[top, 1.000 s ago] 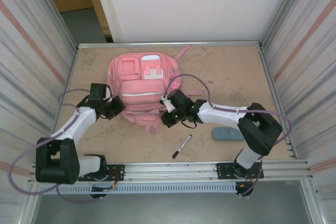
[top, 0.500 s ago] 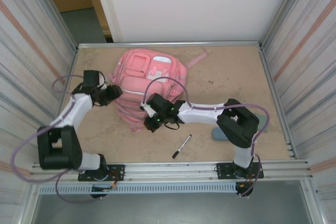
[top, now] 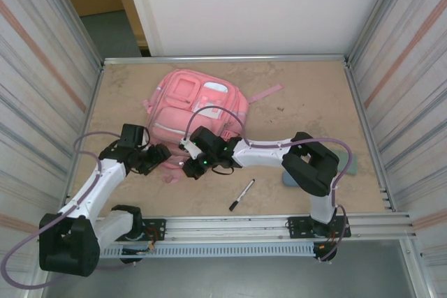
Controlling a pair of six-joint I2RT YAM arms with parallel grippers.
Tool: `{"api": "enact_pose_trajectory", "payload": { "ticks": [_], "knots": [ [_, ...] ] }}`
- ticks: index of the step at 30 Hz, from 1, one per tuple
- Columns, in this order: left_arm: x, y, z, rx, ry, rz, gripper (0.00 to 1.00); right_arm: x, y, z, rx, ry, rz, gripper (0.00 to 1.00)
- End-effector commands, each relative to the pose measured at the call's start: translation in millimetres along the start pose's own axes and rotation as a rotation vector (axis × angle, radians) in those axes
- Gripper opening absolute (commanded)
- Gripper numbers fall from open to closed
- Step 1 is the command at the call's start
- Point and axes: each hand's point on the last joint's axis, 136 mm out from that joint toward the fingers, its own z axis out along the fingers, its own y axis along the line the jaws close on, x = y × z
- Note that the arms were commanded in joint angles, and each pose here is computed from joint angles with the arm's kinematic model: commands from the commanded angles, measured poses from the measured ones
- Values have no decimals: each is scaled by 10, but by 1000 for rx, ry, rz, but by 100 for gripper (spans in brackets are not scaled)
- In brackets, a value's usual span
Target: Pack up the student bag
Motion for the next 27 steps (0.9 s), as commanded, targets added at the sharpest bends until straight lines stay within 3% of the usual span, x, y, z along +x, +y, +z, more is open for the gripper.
{"api": "enact_pose_trajectory", "payload": {
  "ticks": [1,5,10,12,21,27],
  "knots": [
    [-43,91,36,-71,-48,-48,60,-57,131,-9,-37,-27,-5,0],
    [-134,74,187,-79,-59,-58,50,-51,209,9,-31,-26,-29,0],
    [-353,84,212,-132,-110,67,1,104,13,-78,45,38,-17,0],
    [-448,158,159,-185,-123,95,0,215,-247,-193,122,77,3,0],
    [-901,382,-106,-168,-190,59,0,647,-1595,-821,423,150,207,2],
    [-1012,350,36,-118,-64,28,0,728,-2282,-1098,640,149,338,4]
  ]
}}
